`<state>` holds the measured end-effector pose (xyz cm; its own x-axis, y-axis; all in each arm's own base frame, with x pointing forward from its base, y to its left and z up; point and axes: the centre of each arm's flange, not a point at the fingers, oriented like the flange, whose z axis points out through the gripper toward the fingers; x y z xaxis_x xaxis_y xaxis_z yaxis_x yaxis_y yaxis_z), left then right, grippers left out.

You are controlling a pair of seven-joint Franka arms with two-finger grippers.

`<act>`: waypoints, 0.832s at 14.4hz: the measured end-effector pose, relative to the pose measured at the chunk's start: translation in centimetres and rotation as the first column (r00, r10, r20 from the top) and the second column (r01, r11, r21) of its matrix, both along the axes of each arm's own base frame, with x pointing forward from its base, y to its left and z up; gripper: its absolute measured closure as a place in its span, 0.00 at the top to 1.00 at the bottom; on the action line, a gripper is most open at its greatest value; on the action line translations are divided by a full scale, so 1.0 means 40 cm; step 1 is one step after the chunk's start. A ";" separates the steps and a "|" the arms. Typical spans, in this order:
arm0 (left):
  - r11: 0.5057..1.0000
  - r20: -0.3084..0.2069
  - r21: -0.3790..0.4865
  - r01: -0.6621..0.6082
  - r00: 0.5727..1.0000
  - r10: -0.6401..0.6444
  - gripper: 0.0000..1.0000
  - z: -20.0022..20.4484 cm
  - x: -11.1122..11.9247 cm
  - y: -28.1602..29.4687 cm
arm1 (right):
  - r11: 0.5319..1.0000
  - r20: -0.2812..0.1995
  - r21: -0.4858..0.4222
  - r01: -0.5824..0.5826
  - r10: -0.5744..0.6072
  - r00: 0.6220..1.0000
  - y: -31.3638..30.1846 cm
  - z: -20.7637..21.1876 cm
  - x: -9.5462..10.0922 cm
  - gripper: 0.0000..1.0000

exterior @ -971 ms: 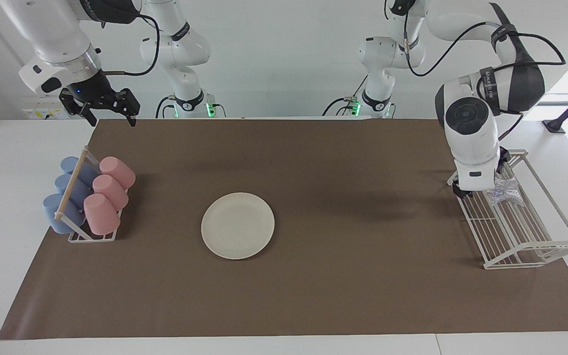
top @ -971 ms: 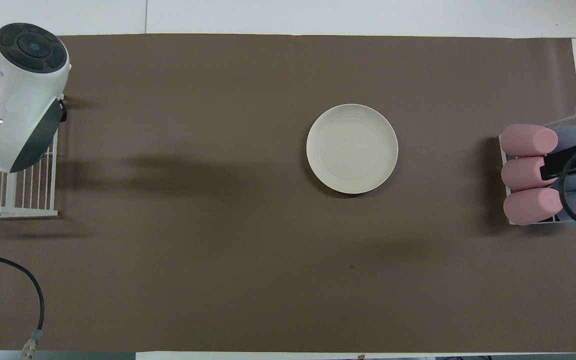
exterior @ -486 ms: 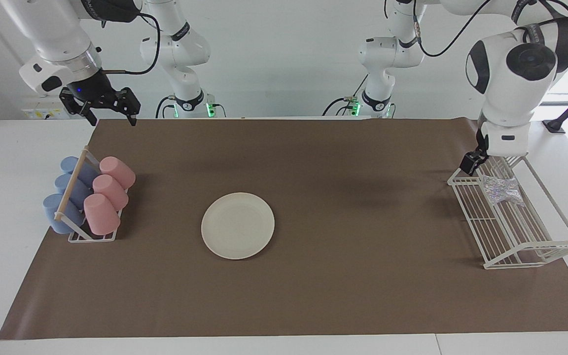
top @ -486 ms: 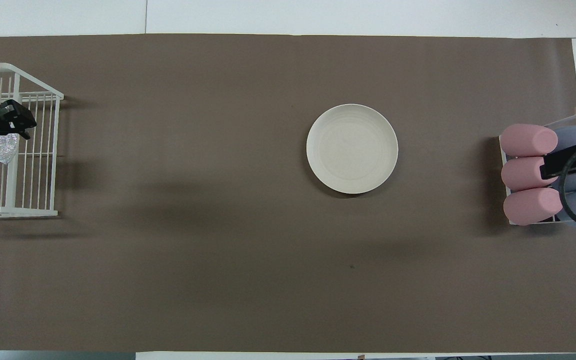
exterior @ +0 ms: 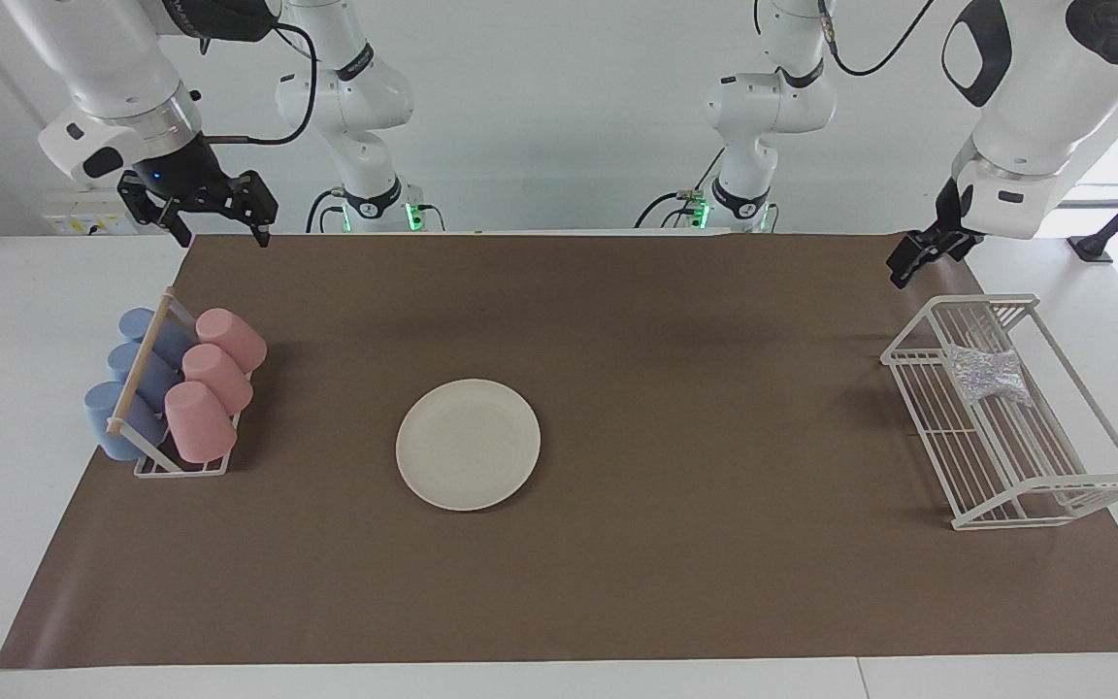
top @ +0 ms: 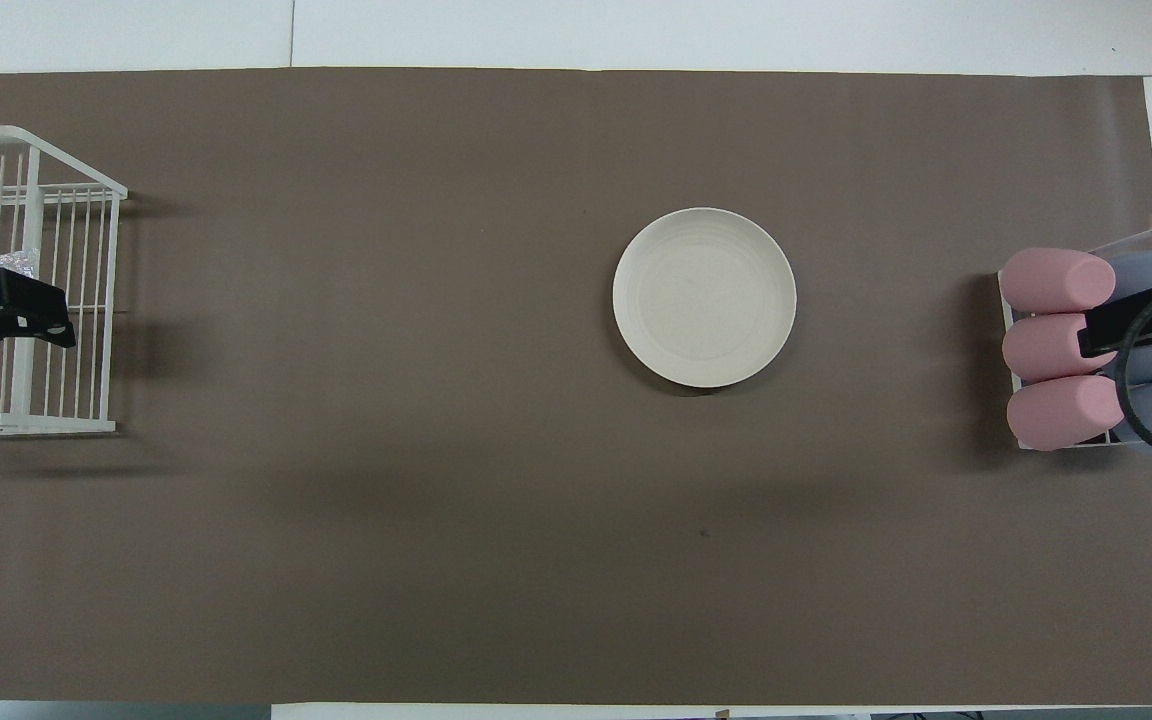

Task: Wipe plate with sponge

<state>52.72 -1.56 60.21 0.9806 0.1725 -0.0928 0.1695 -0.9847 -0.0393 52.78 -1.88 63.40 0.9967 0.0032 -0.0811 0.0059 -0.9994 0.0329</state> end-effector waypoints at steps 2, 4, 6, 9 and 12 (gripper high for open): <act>0.999 -0.016 -0.019 0.042 0.999 -0.042 1.00 -0.016 -0.032 0.001 | 1.000 0.000 0.000 0.002 -0.002 1.000 0.000 0.000 0.000 1.00; 0.998 -0.005 -0.023 0.054 0.999 -0.054 1.00 -0.028 -0.041 -0.006 | 1.000 0.000 0.000 0.005 -0.005 1.000 0.000 0.000 0.000 1.00; 0.998 0.041 -0.023 0.066 0.997 -0.065 1.00 -0.024 -0.025 -0.021 | 1.000 0.001 0.000 0.006 -0.006 1.000 0.000 0.001 0.000 1.00; 0.997 0.050 -0.022 0.080 0.996 -0.079 1.00 -0.026 -0.007 -0.041 | 1.000 0.002 -0.002 0.011 -0.011 1.000 0.010 0.002 0.000 1.00; 0.996 0.044 -0.030 0.084 0.996 -0.083 1.00 -0.008 0.012 -0.052 | 1.000 0.008 -0.005 0.020 -0.020 1.000 0.036 0.007 0.001 1.00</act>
<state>53.20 -3.66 59.89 0.9947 0.0876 -0.0543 0.0876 -0.9962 -0.0017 52.83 -0.43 63.66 0.9972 -0.0170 -0.0734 -0.0143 -0.9992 0.0378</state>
